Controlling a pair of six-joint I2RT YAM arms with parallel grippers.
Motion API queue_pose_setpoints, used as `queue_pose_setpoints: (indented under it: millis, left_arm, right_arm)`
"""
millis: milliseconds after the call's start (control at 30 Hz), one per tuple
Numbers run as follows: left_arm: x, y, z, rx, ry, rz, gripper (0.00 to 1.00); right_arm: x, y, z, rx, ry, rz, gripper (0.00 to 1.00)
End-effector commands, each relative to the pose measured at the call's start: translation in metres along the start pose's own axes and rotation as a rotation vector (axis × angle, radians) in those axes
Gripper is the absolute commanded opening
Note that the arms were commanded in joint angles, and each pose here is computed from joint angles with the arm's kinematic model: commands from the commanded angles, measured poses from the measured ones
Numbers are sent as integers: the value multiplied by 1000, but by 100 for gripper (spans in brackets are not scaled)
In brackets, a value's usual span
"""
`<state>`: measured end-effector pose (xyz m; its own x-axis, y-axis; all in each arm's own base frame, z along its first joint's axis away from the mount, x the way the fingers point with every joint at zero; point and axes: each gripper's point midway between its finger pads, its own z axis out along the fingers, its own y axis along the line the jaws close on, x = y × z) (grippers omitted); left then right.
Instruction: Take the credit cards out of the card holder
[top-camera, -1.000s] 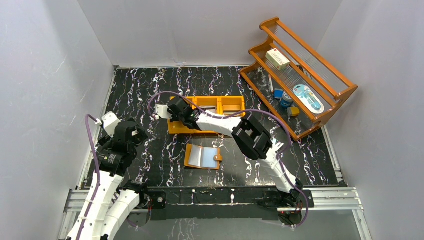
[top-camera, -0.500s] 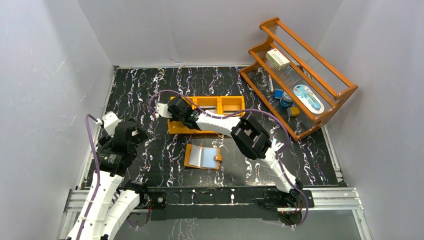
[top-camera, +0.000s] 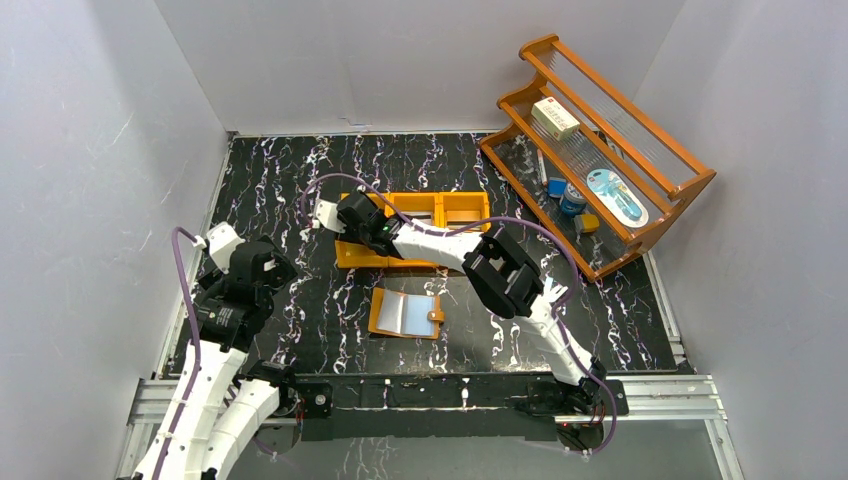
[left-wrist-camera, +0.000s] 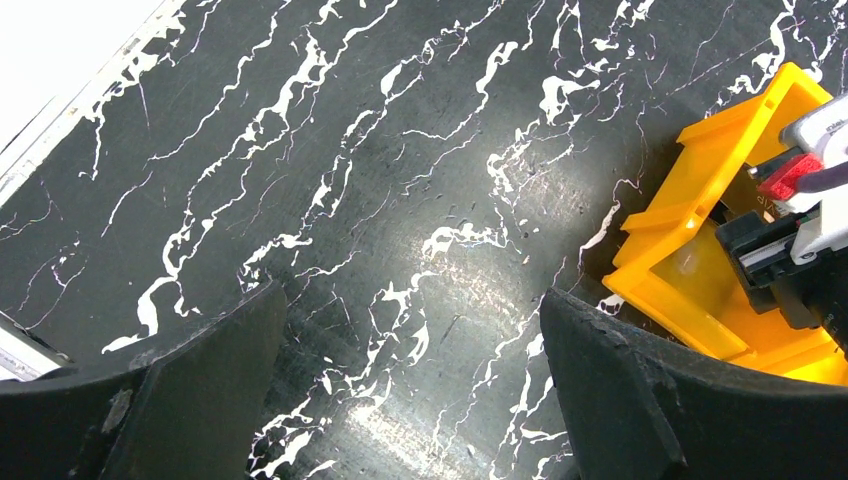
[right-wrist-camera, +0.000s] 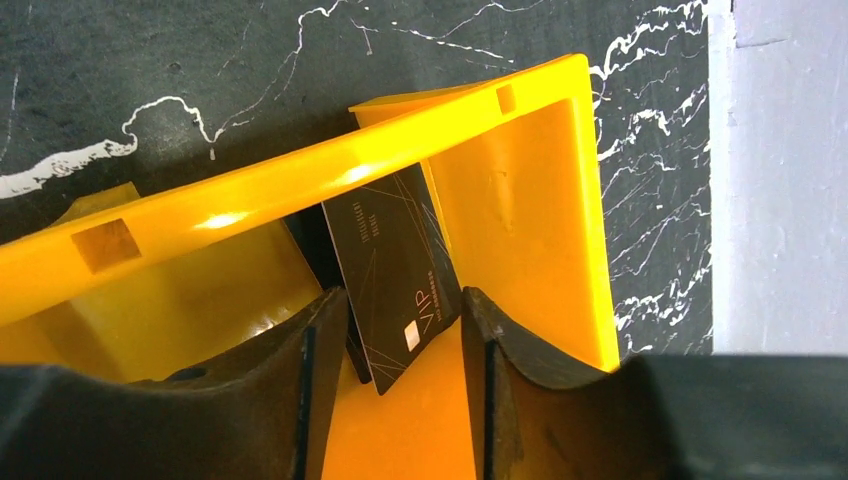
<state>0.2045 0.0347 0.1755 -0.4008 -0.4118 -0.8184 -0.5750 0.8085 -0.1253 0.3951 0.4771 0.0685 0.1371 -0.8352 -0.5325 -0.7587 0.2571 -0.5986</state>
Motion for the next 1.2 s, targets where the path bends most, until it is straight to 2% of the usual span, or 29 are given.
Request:
queue_pose_setpoints:
  millis: [0,300,433,567,767,867,933,1033,1167]
  left_arm:
    - [-8,-1,-1,0,-21,-6,98]
    - [-6,-2,0,4,-15,-2,98]
    - [-6,-3,0,7,-12,1,98]
    - [-4,-5,1,12,-5,7,98]
    - [1,-12,4,42,19,28,98]
    - [8,-25,4,110,60,57,98]
    - [14,-37,3,180,90,80,98]
    - [25,-57,3,283,145,118,98]
    - [50,-86,-6,435,281,98,98]
  right_arm:
    - [-44,-46,-30,89,-115,135,57]
    - [-59,-70,-56,145,-159,277,67]
    - [-76,-83,-87,149,-227,470,72]
    - [-70,-89,-130,164,-241,703,81]
    - [-21,-42,-179,68,-119,1112,81]
    - [11,-11,-198,46,10,1332,79]
    - [24,14,-206,-16,91,1403,76]
    - [42,54,-217,-73,245,1507,76]
    - [54,96,-225,-55,341,1520,77]
